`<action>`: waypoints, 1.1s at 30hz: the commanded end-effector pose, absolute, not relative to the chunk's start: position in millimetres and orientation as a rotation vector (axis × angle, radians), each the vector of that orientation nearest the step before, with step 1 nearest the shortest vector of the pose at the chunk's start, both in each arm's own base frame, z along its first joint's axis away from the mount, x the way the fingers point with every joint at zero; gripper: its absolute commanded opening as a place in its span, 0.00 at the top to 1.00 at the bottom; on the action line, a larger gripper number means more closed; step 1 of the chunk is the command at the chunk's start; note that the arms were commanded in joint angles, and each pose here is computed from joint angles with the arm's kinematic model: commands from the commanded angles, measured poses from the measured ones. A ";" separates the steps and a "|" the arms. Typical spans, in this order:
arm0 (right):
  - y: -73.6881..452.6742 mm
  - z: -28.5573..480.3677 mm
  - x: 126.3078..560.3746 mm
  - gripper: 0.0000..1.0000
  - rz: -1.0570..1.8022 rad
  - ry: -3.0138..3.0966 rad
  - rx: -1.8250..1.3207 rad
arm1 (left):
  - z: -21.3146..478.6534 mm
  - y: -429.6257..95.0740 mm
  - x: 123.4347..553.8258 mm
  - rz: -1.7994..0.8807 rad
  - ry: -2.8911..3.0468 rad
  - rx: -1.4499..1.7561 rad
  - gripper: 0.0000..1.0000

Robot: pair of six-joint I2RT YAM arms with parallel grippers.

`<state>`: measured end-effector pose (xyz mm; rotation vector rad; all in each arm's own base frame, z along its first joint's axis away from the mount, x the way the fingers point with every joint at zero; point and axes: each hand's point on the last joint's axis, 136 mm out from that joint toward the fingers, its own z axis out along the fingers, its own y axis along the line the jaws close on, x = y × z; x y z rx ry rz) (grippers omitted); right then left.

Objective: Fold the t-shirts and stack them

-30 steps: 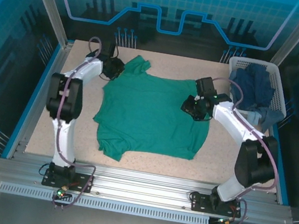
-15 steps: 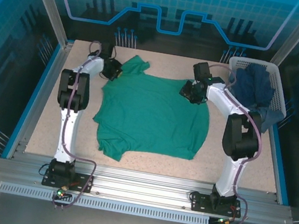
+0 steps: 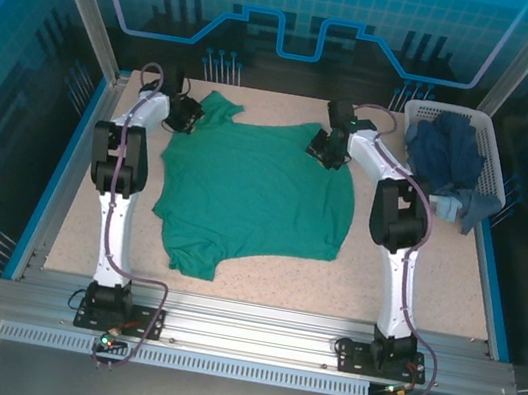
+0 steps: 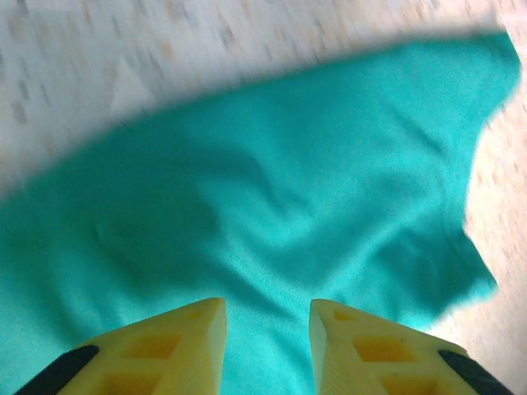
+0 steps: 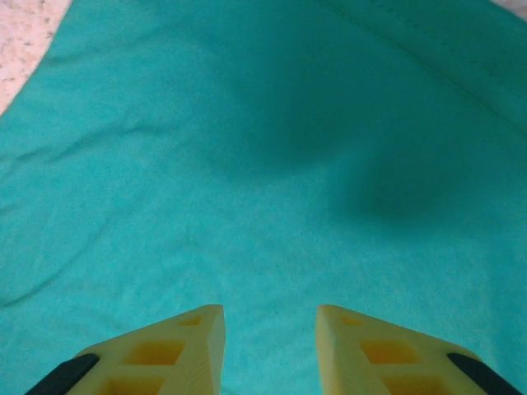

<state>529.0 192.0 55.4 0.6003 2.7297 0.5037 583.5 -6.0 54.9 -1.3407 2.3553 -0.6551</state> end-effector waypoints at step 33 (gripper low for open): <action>184.2 107.3 559.3 0.58 0.678 2.653 0.588 | 125.5 -21.2 501.7 -0.480 2.438 -1.171 0.50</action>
